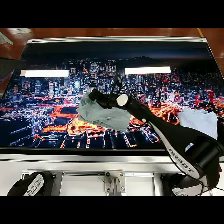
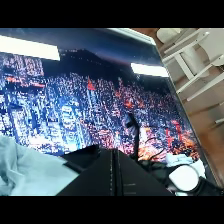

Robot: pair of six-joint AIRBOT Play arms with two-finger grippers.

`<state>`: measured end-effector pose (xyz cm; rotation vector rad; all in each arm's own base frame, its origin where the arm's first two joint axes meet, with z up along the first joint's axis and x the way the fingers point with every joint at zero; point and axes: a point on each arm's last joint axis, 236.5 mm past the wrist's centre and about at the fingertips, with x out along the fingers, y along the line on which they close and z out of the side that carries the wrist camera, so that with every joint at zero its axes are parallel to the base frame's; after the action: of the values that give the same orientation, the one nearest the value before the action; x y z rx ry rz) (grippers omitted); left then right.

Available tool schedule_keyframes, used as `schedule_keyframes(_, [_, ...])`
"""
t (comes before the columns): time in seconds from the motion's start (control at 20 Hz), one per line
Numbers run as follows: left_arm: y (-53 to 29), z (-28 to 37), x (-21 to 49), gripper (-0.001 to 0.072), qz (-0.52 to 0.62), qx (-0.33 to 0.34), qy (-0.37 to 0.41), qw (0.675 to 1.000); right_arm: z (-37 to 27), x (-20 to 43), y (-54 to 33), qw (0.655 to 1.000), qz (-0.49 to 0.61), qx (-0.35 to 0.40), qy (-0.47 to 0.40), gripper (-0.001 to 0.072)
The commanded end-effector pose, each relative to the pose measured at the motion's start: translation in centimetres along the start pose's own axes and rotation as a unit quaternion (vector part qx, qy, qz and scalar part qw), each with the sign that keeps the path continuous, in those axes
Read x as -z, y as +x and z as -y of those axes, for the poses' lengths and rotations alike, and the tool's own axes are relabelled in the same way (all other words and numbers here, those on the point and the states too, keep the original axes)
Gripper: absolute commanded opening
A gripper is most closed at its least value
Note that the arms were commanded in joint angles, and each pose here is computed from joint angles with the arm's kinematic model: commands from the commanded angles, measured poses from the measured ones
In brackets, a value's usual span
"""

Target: Fold the shirts.

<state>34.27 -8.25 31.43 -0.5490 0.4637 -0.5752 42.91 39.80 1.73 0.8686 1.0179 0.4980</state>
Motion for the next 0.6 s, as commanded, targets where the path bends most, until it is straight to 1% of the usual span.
schedule_keyframes(0.0, [0.4,-1.2,1.1,0.0033,-0.01,-0.006,-0.015,1.0,1.5,-2.4,-4.4,0.997,-0.03,0.031,-0.06,0.0594])
schedule_keyframes(0.05, [0.4,-1.2,1.1,0.0033,-0.011,-0.006,-0.007,1.0,3.3,-3.1,-6.4,0.994,-0.048,0.062,-0.08,0.0581])
schedule_keyframes(0.1, [0.4,-1.2,1.1,0.0033,-0.011,-0.006,-0.003,1.0,5.9,-3.5,-8.6,0.987,-0.075,0.107,-0.092,0.0471])
schedule_keyframes(0.15, [0.4,-1.2,1.1,0.0033,-0.011,-0.006,-0.003,1.0,9.2,-3.4,-11.0,0.977,-0.106,0.166,-0.083,0.043])
schedule_keyframes(0.2, [0.4,-1.2,1.1,0.0033,-0.011,-0.006,-0.003,1.0,12.2,-2.8,-13.1,0.963,-0.138,0.221,-0.068,0.0495])
schedule_keyframes(0.25, [0.4,-1.2,1.1,0.0033,-0.011,-0.006,-0.003,1.0,15.1,-1.8,-14.9,0.945,-0.173,0.273,-0.054,0.0642])
schedule_keyframes(0.3, [0.4,-1.2,1.1,0.0033,-0.011,-0.006,-0.003,1.0,17.1,-0.8,-16.1,0.928,-0.203,0.308,-0.046,0.0661])
schedule_keyframes(0.35, [0.4,-1.2,1.1,0.0033,-0.011,-0.006,-0.003,1.0,18.4,0.0,-16.4,0.918,-0.223,0.325,-0.041,0.0661])
schedule_keyframes(0.4, [0.4,-1.2,1.1,0.0033,-0.011,-0.006,-0.003,1.0,19.2,0.7,-16.0,0.915,-0.233,0.328,-0.033,0.066])
schedule_keyframes(0.55, [0.4,-1.2,1.1,0.0033,-0.011,-0.006,-0.003,1.0,20.2,1.8,-13.4,0.921,-0.24,0.306,0.008,0.066])
